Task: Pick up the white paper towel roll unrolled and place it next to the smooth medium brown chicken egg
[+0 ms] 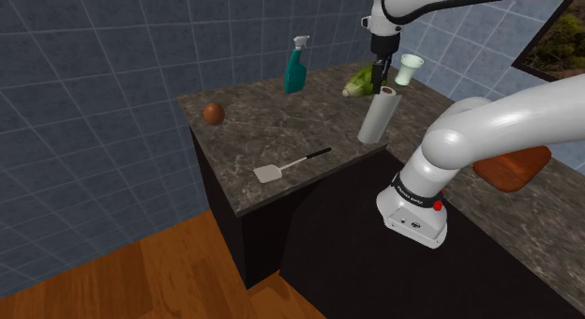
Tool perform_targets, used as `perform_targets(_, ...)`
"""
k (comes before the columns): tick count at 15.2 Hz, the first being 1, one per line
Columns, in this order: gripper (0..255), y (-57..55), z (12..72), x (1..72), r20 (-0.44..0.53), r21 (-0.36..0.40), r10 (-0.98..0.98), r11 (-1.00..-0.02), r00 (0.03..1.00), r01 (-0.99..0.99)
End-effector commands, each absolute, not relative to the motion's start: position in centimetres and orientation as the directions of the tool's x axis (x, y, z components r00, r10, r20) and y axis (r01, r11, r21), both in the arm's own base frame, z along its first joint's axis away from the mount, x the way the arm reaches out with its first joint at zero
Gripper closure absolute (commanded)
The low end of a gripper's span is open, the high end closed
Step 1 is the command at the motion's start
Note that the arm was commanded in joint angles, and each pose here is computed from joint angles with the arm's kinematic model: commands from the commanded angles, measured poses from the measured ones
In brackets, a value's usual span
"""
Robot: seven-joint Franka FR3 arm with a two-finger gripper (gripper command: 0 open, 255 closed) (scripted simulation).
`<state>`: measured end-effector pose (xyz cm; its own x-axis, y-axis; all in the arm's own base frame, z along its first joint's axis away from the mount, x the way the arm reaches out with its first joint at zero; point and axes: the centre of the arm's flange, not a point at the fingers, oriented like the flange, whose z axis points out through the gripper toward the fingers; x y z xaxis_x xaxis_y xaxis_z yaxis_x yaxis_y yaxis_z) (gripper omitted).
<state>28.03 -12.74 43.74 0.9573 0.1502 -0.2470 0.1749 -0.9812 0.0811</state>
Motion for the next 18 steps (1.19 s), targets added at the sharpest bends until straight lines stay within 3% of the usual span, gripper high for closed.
perform_targets(1,0,-13.2,42.8,27.7,-0.25,0.086,0.151,-0.98,0.956,0.177)
perform_targets(14,0,-13.6,40.0,27.0,-0.25,0.086,0.151,-0.98,0.956,0.177)
perform_targets(15,255,-13.6,40.0,27.0,-0.25,0.086,0.151,-0.98,0.956,0.177)
perform_targets(18,255,-13.6,40.0,27.0,-0.25,0.086,0.151,-0.98,0.956,0.177)
